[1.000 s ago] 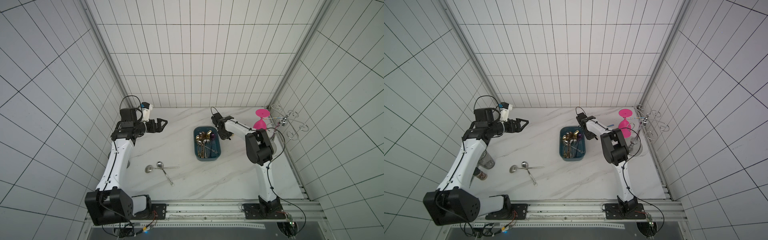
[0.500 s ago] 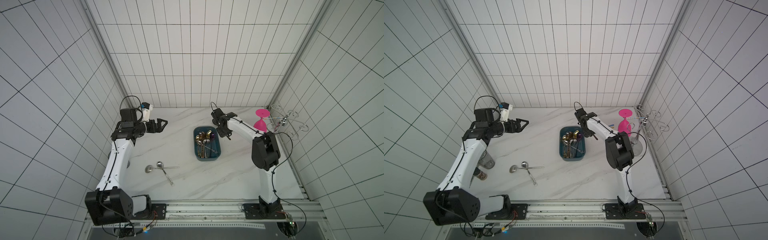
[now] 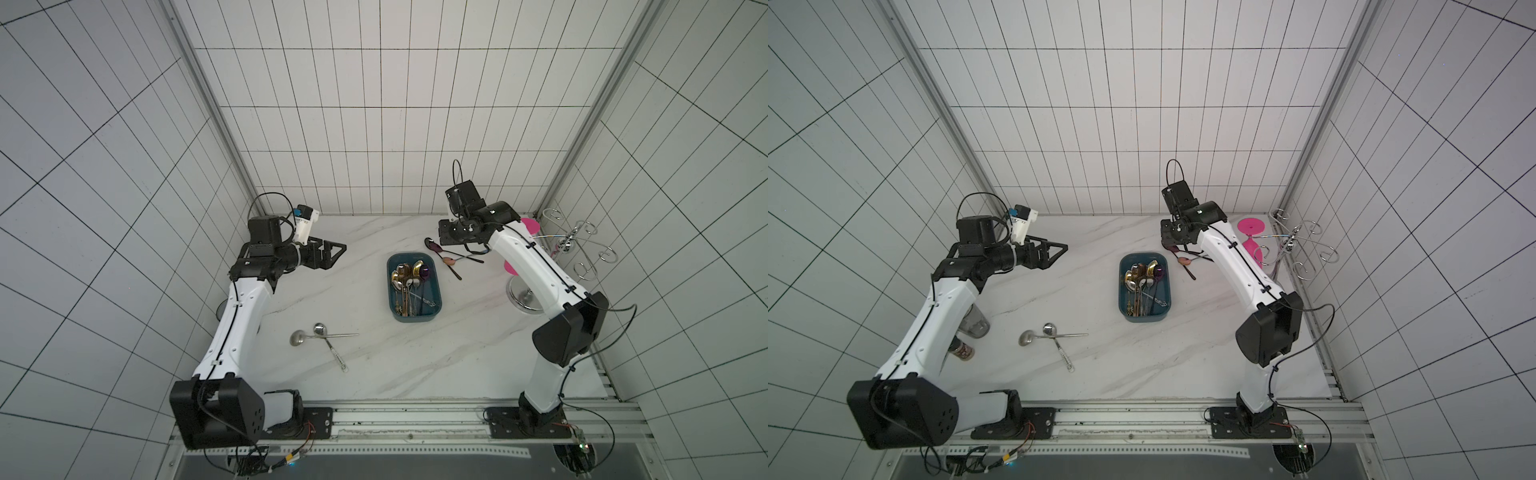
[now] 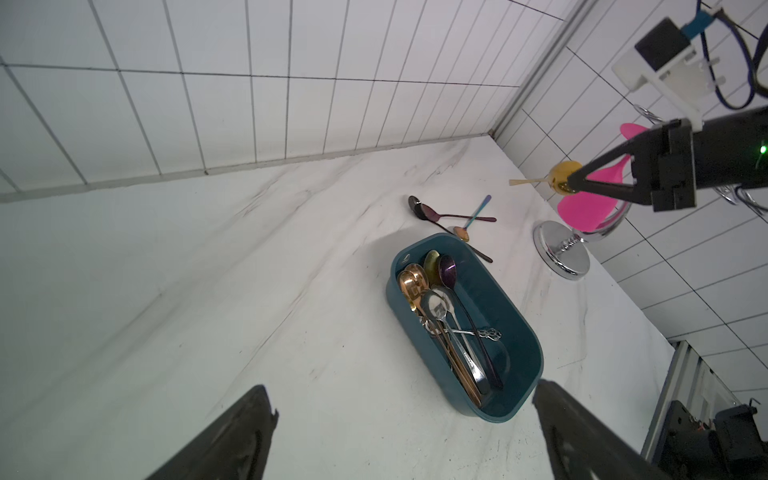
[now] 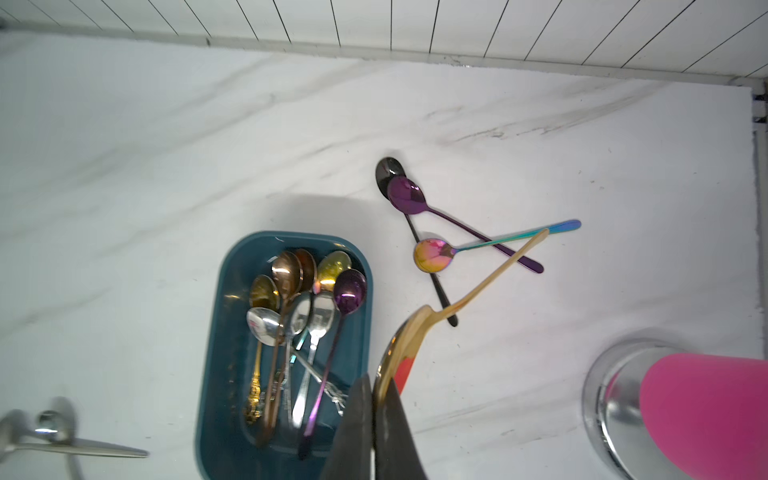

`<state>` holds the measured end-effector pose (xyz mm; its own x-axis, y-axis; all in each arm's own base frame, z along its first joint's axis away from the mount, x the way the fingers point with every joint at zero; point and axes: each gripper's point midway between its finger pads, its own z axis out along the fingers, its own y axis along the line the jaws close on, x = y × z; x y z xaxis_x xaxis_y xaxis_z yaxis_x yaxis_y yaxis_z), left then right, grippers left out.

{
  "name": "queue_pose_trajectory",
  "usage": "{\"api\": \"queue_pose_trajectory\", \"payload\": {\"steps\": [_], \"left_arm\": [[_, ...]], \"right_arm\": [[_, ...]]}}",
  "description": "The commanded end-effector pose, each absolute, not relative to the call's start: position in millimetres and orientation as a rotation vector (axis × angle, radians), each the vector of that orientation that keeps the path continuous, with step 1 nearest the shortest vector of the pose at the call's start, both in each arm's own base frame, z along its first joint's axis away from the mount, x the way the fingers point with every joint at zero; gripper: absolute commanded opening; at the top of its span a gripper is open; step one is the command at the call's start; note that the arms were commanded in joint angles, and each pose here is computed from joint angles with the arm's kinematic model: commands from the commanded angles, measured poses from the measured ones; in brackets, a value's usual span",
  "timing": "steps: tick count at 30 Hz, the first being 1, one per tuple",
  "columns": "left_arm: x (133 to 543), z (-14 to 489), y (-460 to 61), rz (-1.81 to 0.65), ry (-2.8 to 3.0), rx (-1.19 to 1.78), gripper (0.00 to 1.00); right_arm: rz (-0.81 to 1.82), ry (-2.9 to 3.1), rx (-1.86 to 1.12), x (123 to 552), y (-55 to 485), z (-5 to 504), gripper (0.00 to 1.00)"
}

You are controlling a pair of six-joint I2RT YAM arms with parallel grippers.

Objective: Put the spoon into the storage box
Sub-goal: Pick up the spoon from the center of the board.

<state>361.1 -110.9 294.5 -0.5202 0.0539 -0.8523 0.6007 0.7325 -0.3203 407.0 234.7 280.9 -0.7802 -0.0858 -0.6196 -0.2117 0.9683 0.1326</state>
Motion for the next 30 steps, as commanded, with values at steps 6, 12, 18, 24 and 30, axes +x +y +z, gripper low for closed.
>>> {"api": "queue_pose_trajectory", "payload": {"steps": [6,12,18,24,30], "left_arm": [[377.3,315.7,-180.9,-0.682,1.715,0.912,0.98],[393.4,329.6,-235.3,-0.645,1.54,1.064,0.96],[403.6,342.8,-274.0,-0.577,1.4,1.163,0.95],[400.6,341.9,-304.9,-0.578,1.339,1.234,0.93],[397.2,317.4,-329.3,-0.494,1.34,1.311,0.79]], "right_arm": [[1.006,2.257,0.368,407.1,242.1,363.5,0.0],[1.374,2.088,0.695,407.1,243.3,381.0,0.0],[1.526,2.007,0.849,403.1,244.4,388.0,0.0],[1.663,1.925,1.012,399.2,249.1,378.0,0.0],[1.717,1.902,1.023,391.6,256.3,385.1,0.0]]}}
